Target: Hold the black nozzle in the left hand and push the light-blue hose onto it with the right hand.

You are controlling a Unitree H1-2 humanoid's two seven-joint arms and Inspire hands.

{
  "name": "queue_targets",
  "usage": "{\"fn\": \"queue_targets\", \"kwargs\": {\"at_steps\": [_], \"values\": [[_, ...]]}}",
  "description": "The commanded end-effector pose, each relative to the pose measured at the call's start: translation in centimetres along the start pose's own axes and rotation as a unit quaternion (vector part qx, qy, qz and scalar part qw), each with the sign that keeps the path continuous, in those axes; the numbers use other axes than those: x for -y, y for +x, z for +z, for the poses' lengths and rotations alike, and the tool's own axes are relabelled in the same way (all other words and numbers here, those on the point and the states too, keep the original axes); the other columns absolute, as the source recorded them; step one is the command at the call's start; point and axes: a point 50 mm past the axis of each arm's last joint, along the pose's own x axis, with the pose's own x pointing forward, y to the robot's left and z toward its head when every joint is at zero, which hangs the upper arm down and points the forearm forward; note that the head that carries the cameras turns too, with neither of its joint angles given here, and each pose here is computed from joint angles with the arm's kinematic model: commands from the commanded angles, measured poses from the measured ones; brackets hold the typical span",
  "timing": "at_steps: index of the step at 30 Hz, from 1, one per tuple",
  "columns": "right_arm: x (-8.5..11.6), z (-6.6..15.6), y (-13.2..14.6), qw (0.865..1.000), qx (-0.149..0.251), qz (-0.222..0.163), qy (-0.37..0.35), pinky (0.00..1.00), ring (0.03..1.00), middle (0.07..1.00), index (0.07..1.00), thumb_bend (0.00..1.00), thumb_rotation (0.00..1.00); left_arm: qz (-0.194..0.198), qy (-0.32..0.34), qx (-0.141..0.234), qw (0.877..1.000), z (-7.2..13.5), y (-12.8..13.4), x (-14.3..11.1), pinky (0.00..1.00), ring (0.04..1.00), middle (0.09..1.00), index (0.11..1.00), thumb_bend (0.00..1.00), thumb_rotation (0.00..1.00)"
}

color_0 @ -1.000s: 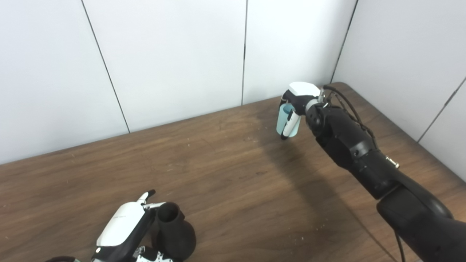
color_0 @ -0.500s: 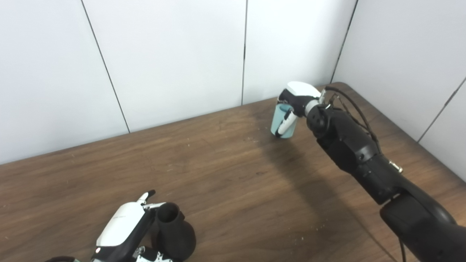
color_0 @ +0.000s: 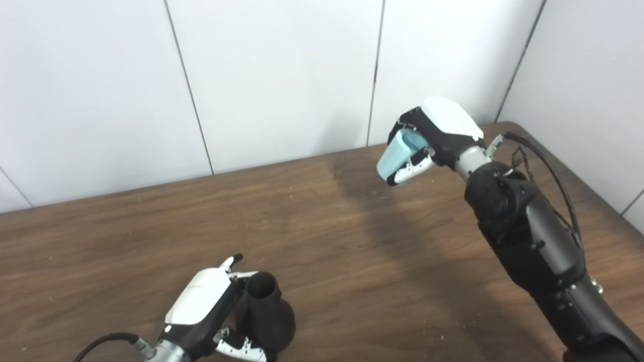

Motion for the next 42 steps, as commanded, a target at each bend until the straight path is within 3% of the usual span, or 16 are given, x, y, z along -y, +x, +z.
{"fn": "queue_targets", "kwargs": {"at_steps": [1,7,17,29,42], "values": [[2.1,2.6,-0.7,0.998,0.055,-0.019,0.002,0.32,0.424,0.481,0.478,0.5,0.0,-0.036,0.004,-0.012,0.999,0.5,0.3,1.2,1.0,0.648,0.491,0.482,0.52,0.0],[2.2,6.0,-2.8,0.991,0.131,0.017,0.025,0.31,0.42,0.487,0.486,0.5,0.0,-0.039,-0.003,-0.02,0.999,1.5,1.0,1.1,1.0,0.648,0.492,0.482,0.52,0.0],[-0.1,9.6,-5.5,0.974,0.204,0.08,0.065,0.3,0.424,0.491,0.492,0.5,0.0,-0.047,-0.005,-0.02,0.999,2.2,1.4,1.5,1.0,0.635,0.51,0.47,0.52,0.0],[-3.2,10.0,-7.3,0.963,0.219,0.128,0.091,0.34,0.417,0.481,0.483,0.5,0.0,-0.047,0.001,-0.019,0.999,2.6,2.1,1.4,1.0,0.66,0.52,0.462,0.52,0.0],[-5.2,11.4,-7.6,0.958,0.234,0.125,0.107,0.35,0.409,0.491,0.495,0.5,0.0,-0.049,0.007,-0.017,0.999,3.3,2.5,1.3,1.0,0.671,0.528,0.454,0.52,0.0]]}}
